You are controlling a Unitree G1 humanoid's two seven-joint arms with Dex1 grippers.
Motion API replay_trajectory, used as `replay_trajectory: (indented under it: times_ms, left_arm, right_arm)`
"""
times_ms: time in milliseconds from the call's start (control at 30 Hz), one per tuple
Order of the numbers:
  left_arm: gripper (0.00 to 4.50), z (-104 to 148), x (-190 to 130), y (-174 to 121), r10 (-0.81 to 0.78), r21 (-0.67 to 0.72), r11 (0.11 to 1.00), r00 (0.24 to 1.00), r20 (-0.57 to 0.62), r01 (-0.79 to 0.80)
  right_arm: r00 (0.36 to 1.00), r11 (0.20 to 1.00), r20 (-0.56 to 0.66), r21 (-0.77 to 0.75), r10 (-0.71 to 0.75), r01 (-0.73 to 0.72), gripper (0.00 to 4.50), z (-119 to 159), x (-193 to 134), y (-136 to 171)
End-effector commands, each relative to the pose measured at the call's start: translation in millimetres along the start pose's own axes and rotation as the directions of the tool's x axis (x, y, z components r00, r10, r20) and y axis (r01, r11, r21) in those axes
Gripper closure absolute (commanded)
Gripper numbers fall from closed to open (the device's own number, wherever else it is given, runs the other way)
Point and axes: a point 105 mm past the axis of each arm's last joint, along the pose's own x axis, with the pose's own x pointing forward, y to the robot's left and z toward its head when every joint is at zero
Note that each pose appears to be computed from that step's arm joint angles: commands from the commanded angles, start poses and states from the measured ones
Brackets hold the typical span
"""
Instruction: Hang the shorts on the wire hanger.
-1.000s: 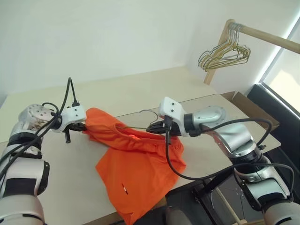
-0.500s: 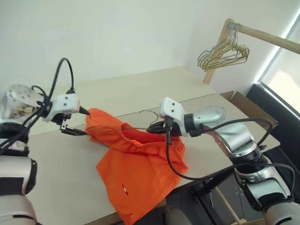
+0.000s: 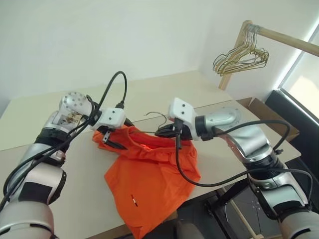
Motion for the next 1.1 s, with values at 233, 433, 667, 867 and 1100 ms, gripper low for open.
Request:
replay_trajectory:
  times_ms: [233,433,667,867,1100]
  left_arm:
    - [1.15,-10,2,14,0.095,0.006,0.995,0.993,-0.064,-0.095]
    - [2.96,-12,1,17,0.122,-0.016,0.992,0.991,-0.05,-0.123]
    - [4.48,-11,1,16,0.121,-0.038,0.992,0.992,-0.029,-0.122]
    - [4.5,-10,1,16,0.122,-0.055,0.991,0.992,-0.013,-0.123]
    - [4.5,-12,-1,15,0.121,-0.095,0.988,0.993,-0.003,-0.12]
  right_arm:
    - [0.998,0.996,0.059,-0.078,-0.034,0.038,4.5,24,-10,-10]
    - [0.997,0.996,0.062,-0.078,-0.041,0.046,4.5,25,-13,-13]
    - [0.995,0.992,0.086,-0.106,-0.056,0.065,4.5,30,-16,-15]
    - [0.992,0.987,0.083,-0.122,-0.092,0.102,2.75,33,-27,-19]
    - [0.979,0.972,0.058,-0.122,-0.195,0.201,0.57,33,-86,-20]
